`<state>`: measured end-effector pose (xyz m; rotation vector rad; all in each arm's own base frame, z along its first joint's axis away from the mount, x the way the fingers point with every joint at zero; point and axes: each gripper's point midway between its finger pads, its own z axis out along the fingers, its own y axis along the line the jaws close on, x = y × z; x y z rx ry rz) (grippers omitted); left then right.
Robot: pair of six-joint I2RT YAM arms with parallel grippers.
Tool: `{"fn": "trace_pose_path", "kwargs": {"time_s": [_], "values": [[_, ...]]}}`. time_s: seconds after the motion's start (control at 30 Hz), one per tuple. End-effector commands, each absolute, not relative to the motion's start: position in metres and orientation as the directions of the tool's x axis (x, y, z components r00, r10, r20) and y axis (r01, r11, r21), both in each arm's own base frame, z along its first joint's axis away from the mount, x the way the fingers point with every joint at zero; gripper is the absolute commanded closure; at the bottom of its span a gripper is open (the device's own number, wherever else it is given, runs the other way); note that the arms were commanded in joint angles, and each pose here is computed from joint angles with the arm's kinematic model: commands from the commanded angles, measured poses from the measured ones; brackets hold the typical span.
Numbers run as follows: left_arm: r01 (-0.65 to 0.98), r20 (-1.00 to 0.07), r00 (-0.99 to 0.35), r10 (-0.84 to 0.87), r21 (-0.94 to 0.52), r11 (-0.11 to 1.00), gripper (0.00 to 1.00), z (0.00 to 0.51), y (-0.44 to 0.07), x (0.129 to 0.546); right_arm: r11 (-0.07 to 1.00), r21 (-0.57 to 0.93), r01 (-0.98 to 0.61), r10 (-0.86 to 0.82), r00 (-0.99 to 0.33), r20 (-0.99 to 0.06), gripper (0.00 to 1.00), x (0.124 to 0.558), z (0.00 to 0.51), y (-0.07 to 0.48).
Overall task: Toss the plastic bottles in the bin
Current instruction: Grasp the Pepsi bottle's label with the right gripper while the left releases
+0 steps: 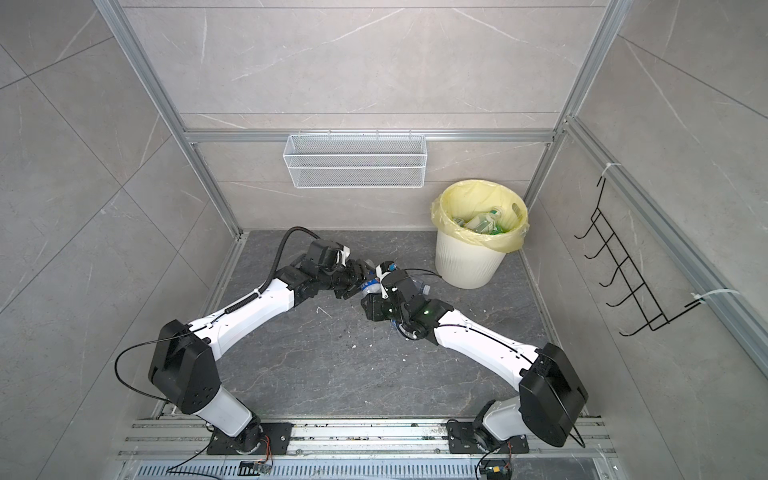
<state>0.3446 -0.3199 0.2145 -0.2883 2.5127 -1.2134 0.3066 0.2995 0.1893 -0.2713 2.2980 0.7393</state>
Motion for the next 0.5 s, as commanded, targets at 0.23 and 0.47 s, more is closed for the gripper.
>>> {"fn": "trace_pose_path", "kwargs": {"time_s": [0.23, 0.47], "values": [[0.006, -0.302, -0.882, -0.362, -0.775, 0.632, 0.08, 0.253, -0.295, 0.342, 0.833, 0.397, -0.384, 0.019, -0.699, -0.715, 0.56, 0.304, 0.206, 0.285], [0.116, -0.429, -0.834, -0.347, -0.751, 0.65, 0.0, 0.289, -0.282, 0.337, 0.855, 0.369, -0.364, 0.024, -0.684, -0.73, 0.58, 0.303, 0.215, 0.273]]}}
